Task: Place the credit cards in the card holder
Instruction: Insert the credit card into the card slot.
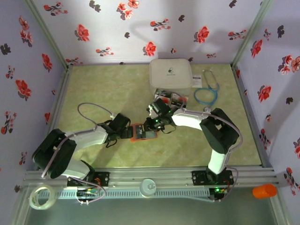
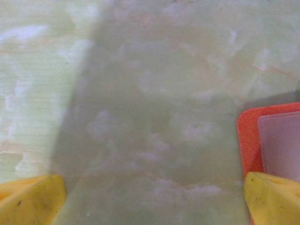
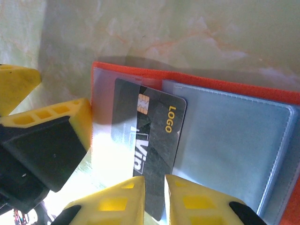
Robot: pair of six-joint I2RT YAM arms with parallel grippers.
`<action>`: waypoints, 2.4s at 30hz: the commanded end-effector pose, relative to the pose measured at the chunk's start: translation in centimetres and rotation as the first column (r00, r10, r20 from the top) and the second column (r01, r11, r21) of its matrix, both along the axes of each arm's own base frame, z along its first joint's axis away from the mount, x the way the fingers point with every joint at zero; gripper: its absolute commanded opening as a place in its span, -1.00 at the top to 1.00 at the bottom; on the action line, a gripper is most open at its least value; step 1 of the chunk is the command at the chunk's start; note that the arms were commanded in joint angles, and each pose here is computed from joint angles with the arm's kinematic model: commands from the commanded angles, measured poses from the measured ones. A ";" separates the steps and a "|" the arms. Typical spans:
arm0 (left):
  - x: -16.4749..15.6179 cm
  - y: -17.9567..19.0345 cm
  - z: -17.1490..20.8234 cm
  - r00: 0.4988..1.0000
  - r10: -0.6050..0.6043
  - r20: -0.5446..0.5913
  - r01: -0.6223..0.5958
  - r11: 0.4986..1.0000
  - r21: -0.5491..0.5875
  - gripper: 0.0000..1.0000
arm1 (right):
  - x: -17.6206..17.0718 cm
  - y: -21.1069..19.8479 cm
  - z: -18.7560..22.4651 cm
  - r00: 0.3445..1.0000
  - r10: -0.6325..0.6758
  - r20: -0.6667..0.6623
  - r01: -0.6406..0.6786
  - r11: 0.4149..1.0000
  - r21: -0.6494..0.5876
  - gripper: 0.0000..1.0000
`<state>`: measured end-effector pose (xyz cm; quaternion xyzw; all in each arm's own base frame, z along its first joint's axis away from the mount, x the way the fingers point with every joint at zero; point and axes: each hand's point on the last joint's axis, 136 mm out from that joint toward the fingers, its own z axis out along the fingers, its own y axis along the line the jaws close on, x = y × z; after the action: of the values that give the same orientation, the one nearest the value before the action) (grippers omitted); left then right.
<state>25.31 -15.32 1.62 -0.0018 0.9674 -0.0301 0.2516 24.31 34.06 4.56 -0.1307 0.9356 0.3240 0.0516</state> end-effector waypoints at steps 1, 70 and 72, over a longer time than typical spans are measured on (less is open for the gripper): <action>-0.3 0.2 -1.8 0.999 -0.013 -0.035 0.014 1.000 0.009 -1.00 | 0.5 0.5 -0.6 1.000 -0.002 0.003 0.002 1.000 -0.010 0.62; 1.1 1.7 -0.6 0.999 0.023 -0.024 -0.024 0.999 -0.038 -1.00 | -0.5 3.3 -2.7 1.000 0.016 0.004 -0.015 0.997 -0.074 0.91; 1.4 2.1 0.1 0.999 0.041 -0.018 -0.042 0.998 -0.042 -1.00 | -0.5 3.2 -2.7 1.000 0.010 0.004 -0.010 0.997 -0.075 0.91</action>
<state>26.49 -14.55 2.16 -0.0211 0.9663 -0.0647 0.2484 24.13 37.09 2.57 -0.1345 0.9445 0.2949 0.0533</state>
